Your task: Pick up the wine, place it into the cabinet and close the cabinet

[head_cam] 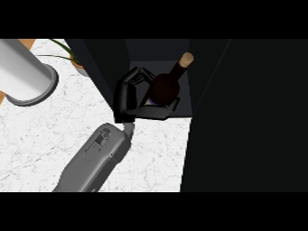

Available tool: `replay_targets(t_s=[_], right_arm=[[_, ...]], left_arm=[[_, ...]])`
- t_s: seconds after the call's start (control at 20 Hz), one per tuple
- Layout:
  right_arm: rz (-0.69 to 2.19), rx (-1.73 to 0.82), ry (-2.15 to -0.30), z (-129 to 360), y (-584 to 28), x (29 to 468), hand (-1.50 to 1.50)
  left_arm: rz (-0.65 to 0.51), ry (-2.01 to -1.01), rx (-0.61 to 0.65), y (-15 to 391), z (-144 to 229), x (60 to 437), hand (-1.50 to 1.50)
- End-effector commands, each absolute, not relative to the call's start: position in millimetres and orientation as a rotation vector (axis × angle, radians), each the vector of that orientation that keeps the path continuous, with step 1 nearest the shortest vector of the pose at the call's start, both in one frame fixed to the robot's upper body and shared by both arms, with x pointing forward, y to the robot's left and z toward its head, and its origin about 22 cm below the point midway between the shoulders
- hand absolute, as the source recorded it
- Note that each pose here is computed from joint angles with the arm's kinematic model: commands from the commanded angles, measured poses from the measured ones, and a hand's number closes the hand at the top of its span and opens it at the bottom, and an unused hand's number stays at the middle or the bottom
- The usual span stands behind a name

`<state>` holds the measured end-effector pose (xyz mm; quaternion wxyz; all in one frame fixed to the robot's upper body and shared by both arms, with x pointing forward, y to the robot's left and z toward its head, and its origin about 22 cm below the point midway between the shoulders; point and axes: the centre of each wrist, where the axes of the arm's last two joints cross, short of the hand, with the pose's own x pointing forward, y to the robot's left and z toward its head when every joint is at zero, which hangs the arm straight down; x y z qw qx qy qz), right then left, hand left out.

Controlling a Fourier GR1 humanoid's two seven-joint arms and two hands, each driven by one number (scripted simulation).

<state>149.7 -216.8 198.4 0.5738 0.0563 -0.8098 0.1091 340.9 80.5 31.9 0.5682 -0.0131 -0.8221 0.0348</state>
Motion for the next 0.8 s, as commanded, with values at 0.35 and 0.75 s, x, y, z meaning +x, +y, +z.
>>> replay_targets(t_s=[0.35, 0.75], right_arm=[[0.229, 0.218, -1.943, 210.9, -220.6, 123.2, -1.5], [0.234, 0.241, -1.942, 212.1, -211.2, 123.4, -1.5]], left_arm=[[0.064, -1.875, -0.052, 90.6, 34.6, 372.3, 1.5], [0.061, -1.83, 0.026, 107.4, 31.5, 405.6, 1.5]])
